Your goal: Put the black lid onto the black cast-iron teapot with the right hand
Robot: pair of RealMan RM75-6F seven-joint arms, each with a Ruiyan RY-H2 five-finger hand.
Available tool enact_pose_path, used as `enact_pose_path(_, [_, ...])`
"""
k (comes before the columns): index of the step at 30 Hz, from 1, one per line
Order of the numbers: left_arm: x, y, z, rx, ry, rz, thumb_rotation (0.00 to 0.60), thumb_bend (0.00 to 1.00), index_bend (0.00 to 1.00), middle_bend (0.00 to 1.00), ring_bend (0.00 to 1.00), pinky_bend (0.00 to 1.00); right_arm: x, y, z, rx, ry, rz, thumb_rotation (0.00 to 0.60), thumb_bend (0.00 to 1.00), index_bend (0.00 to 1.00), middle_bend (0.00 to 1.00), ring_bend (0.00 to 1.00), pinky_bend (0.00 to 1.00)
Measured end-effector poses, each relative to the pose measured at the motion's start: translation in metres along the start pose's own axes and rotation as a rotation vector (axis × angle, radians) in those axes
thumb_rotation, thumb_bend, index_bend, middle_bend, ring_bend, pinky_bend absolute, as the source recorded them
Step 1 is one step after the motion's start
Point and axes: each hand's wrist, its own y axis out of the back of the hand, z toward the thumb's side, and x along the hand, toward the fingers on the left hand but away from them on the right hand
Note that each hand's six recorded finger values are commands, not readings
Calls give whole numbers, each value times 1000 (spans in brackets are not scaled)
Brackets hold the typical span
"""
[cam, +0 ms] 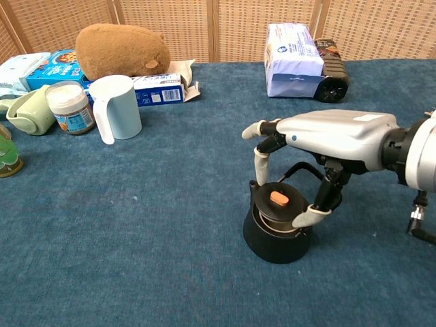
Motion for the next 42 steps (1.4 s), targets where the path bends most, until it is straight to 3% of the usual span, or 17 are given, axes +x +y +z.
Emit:
enact_pose_path(15, [0, 1, 0, -3, -1, 0, 600, 171, 0, 0, 0, 73, -3, -7, -5, -5, -20, 22, 600, 230, 458, 49, 36, 0])
enact_pose_path(22, [0, 1, 0, -2, -1, -1, 600, 171, 0, 0, 0, 73, -1, -7, -6, -14, -14, 38, 600, 231, 285, 31, 29, 0])
enact_pose_path(31, [0, 0, 0, -1, -3, -4, 600, 171, 0, 0, 0, 73, 0, -5, -7, -21, -9, 36, 600, 229, 256, 29, 28, 0])
enact_pose_path(42, [0, 0, 0, -3, -2, -4, 600, 171, 0, 0, 0, 73, 11, 29, -6, -68, 1, -49, 600, 229, 256, 40, 33, 0])
